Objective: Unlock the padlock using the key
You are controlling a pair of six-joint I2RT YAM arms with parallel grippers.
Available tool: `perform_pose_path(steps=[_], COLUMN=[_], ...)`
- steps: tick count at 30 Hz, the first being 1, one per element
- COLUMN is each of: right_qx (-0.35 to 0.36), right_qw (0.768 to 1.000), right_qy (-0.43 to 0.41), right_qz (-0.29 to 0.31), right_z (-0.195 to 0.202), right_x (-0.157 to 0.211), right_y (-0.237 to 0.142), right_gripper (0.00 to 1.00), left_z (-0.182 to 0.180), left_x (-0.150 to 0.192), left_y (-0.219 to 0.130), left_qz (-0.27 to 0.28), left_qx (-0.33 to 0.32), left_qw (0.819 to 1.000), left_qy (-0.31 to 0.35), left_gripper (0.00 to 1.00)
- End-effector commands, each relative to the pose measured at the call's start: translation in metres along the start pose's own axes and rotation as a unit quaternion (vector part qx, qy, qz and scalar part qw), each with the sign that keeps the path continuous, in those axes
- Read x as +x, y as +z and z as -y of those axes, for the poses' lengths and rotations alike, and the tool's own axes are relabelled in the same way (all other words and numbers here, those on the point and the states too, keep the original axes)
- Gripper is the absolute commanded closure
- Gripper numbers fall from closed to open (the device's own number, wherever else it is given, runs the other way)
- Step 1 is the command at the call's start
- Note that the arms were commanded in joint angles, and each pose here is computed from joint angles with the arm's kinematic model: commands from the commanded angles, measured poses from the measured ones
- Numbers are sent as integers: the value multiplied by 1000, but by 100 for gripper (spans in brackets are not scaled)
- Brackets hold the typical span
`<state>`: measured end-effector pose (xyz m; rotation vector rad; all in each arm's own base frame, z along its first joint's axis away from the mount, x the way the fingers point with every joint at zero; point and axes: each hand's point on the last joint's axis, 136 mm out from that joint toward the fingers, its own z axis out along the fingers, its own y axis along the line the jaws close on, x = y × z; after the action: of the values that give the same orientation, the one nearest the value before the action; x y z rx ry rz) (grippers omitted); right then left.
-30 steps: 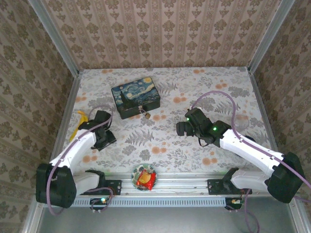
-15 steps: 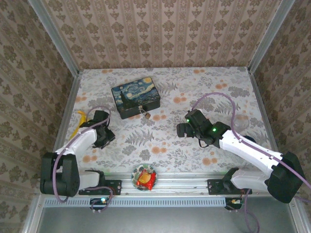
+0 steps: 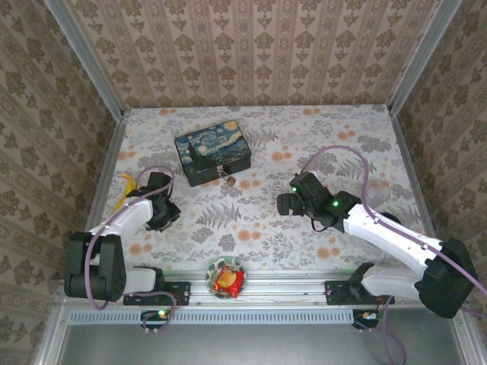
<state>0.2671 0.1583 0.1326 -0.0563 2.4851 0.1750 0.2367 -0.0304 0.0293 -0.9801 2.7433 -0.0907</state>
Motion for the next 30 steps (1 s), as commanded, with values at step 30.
perform_pose_path(steps=[30], right_qx=[12], right_qw=[1000], right_qy=[13], right_qz=[8], right_z=[6], right_x=[-4], right_y=[-2], right_gripper=[0], left_z=[20], left_x=[1], left_y=[-6], left_qz=[0], left_qx=[34], left_qw=[998], left_qy=[58], left_gripper=[100])
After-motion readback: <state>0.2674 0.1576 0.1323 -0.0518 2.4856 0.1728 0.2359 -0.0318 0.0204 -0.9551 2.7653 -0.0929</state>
